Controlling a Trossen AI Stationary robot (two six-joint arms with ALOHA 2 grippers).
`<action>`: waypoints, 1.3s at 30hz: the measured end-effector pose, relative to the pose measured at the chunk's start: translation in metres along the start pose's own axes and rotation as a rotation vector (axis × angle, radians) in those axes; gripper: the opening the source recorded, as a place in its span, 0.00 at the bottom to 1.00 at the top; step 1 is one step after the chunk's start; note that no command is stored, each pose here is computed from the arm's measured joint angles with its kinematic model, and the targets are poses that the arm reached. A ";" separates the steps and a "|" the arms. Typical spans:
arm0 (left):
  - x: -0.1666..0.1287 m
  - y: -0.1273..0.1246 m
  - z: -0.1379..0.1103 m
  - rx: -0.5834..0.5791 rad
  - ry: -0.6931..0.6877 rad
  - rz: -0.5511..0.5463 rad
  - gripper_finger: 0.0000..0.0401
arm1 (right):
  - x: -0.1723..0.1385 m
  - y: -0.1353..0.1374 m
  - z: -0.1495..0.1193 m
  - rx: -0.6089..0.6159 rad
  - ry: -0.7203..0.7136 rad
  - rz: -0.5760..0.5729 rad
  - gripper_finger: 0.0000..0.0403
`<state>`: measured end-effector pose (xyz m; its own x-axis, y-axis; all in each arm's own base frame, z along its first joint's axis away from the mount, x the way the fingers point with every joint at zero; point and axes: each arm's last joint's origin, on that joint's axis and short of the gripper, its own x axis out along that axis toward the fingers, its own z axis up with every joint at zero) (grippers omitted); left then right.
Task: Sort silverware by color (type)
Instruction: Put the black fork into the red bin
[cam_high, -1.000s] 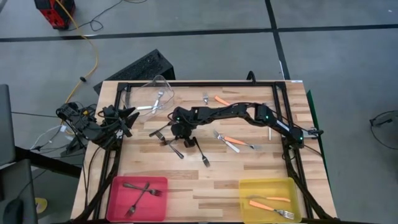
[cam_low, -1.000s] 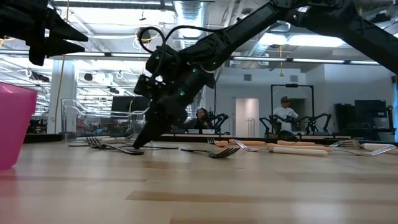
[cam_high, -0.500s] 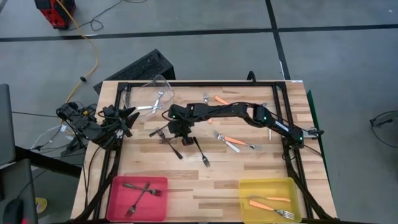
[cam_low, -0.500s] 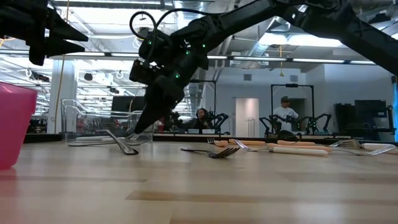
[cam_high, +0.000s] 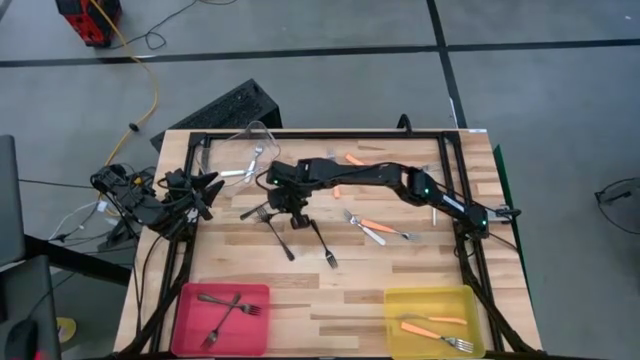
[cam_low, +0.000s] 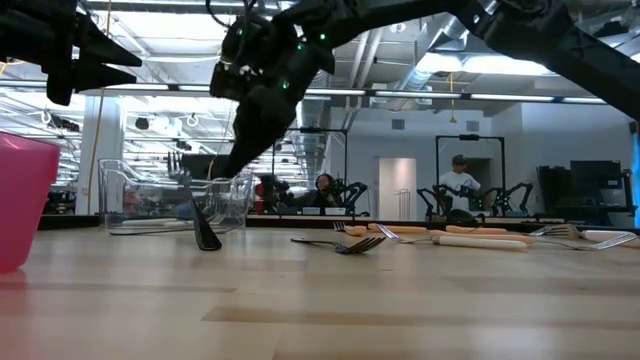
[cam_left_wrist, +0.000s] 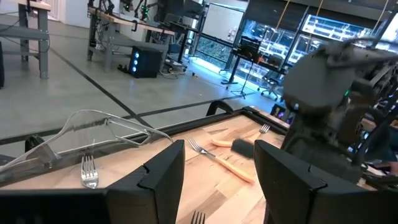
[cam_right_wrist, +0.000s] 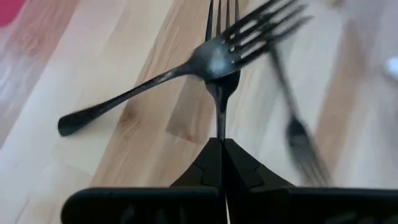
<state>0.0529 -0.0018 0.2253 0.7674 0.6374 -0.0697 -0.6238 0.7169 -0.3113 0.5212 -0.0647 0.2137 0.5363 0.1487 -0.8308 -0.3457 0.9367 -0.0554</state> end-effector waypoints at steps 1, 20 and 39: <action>0.000 0.000 0.000 0.000 0.000 0.000 0.44 | -0.003 -0.001 0.003 -0.003 -0.006 -0.016 0.05; 0.000 0.000 0.000 -0.001 0.001 -0.002 0.44 | -0.029 -0.004 0.014 0.011 -0.040 -0.099 0.05; 0.000 0.000 0.000 -0.004 0.002 -0.003 0.44 | -0.017 0.087 0.079 -0.175 -0.350 -0.085 0.05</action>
<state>0.0529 -0.0018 0.2253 0.7694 0.6349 -0.0704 -0.6210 0.7176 -0.3154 0.5423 0.0396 0.2667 0.7884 0.2000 -0.5817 -0.3980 0.8869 -0.2345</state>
